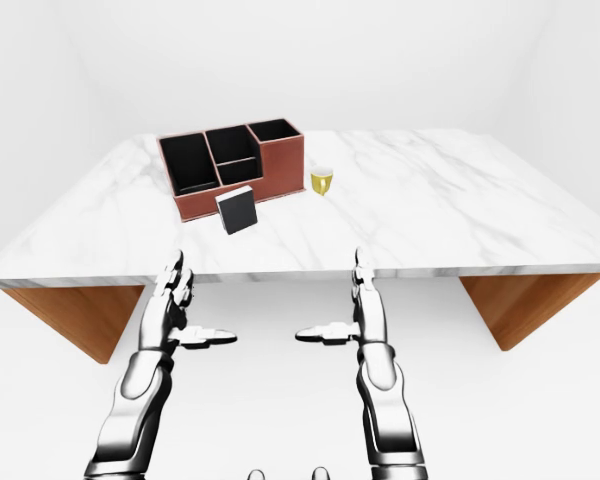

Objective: Pick up the book and place it in the front compartment of the caddy.

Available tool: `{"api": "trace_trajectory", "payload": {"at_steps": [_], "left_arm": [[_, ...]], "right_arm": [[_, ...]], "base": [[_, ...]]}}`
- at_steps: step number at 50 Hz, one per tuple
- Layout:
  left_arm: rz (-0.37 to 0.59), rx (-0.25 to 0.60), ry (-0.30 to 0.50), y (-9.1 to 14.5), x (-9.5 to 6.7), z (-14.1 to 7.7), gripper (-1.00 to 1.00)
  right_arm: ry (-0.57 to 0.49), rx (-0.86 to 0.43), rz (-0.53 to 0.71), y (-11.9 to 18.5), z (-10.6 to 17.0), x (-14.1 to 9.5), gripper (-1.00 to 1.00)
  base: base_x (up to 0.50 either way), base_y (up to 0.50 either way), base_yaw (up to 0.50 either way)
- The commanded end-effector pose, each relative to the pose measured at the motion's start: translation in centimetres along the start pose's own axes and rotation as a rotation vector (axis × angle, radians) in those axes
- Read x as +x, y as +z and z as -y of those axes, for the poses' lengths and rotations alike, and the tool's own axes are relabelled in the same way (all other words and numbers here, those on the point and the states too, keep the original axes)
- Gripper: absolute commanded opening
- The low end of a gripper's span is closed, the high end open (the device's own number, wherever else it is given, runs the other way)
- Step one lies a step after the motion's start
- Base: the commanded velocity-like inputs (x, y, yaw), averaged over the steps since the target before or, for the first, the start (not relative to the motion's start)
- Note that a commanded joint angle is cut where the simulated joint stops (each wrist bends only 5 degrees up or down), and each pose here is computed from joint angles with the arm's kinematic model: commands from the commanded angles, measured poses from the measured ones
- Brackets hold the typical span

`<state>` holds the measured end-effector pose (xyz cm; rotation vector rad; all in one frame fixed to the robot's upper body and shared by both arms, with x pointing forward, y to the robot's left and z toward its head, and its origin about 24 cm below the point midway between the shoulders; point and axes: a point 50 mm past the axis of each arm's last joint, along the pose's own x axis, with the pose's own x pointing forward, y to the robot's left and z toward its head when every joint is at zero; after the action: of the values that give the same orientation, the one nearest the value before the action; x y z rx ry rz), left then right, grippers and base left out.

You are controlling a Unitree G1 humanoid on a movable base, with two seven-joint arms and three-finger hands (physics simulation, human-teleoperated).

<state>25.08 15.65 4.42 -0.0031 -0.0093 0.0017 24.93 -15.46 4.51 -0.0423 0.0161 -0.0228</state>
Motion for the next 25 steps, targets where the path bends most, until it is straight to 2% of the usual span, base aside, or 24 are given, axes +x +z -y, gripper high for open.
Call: {"api": "trace_trajectory", "payload": {"at_steps": [1,9,14,20,25], "left_arm": [[0.098,0.035,0.012,1.8,-2.0,-1.4,1.0],[0.112,0.001,-0.009,2.8,-2.9,-1.5,1.0],[0.162,-0.04,0.01,4.6,-4.1,-2.4,1.0],[0.222,-0.021,0.056,6.2,-5.7,-3.5,1.0],[0.258,-0.038,0.062,7.2,-6.6,-4.2,1.0]], "right_arm": [[-0.055,-0.093,0.083,2.3,1.1,-1.4,1.0],[-0.056,-0.125,0.164,4.3,1.2,-2.6,1.0],[-0.077,-0.155,0.269,6.9,1.8,-4.9,1.0],[-0.131,-0.198,0.351,9.2,2.7,-7.3,1.0],[-0.171,-0.202,0.391,10.4,3.3,-8.7,1.0]], "base": [[0.0,0.0,0.0],[0.0,0.0,0.0],[0.0,0.0,0.0],[0.0,0.0,0.0],[0.0,0.0,0.0]]}}
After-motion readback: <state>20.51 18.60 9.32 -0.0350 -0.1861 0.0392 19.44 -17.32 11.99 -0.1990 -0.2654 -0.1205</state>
